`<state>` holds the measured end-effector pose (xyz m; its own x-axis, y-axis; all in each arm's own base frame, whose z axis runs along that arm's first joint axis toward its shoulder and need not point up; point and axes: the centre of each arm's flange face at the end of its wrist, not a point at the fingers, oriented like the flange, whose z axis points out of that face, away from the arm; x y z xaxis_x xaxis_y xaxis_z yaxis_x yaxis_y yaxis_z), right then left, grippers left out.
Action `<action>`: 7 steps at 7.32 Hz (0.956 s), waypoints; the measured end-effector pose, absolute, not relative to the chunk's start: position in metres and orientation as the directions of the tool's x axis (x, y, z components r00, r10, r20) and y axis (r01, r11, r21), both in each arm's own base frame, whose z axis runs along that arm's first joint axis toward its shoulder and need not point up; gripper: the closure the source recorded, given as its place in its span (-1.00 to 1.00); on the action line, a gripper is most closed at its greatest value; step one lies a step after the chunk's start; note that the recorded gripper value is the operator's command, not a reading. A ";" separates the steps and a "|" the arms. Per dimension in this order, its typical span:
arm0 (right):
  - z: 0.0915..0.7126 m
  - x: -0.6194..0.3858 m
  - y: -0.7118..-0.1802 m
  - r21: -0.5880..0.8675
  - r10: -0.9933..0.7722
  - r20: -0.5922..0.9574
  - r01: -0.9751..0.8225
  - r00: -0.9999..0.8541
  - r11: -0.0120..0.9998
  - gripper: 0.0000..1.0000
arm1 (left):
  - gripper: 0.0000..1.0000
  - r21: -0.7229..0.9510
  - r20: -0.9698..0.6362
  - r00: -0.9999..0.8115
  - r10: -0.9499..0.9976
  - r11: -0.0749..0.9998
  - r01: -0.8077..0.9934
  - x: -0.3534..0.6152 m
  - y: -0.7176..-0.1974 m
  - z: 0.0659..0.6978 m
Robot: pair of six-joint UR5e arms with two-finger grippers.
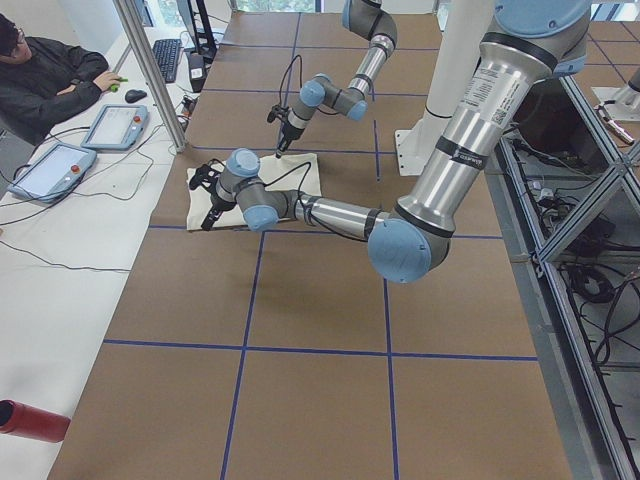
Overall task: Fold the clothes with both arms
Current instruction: 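Grasp the shirt's opposite side with the right gripper and pull it toward the table center, then release the shirt and draw back the right gripper while the left gripper lowers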
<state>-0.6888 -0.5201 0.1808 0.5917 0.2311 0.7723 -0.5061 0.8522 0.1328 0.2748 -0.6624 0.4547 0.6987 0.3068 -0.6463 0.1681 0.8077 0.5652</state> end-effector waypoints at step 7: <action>0.294 -0.523 -0.423 0.144 0.139 0.807 -0.420 0.574 0.896 1.00 | -1.00 0.575 -0.652 0.687 0.321 0.799 0.173 0.270 -0.646 0.449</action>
